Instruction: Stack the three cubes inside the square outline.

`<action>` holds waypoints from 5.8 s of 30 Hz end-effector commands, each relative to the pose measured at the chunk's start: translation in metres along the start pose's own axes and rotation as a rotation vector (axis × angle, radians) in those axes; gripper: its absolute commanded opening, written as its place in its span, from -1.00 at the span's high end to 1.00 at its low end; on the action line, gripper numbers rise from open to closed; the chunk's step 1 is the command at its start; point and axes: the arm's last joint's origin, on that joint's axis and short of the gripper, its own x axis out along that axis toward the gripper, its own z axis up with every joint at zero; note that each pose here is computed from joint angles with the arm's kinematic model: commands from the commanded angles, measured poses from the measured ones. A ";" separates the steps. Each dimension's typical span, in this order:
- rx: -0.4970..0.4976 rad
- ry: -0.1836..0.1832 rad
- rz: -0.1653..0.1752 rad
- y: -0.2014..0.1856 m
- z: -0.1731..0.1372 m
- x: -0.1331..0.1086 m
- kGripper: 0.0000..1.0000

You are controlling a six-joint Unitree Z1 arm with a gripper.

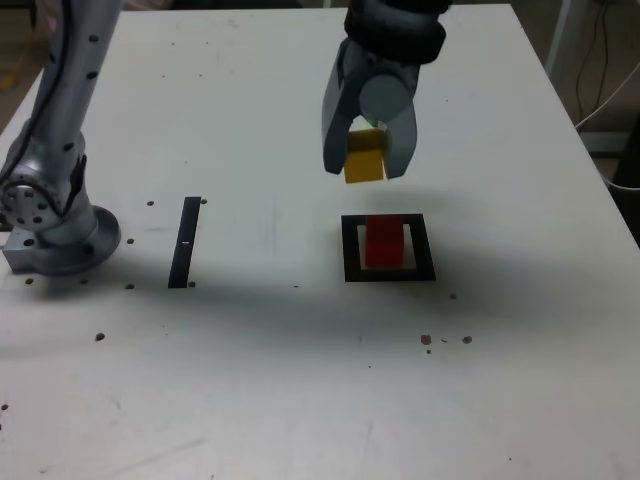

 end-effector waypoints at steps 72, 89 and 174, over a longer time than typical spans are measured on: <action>0.076 0.052 0.038 -0.041 0.030 0.023 -0.99; 0.062 -0.048 0.086 -0.028 -0.004 -0.014 -0.99; -0.328 -0.010 -0.100 0.244 0.023 0.061 -0.99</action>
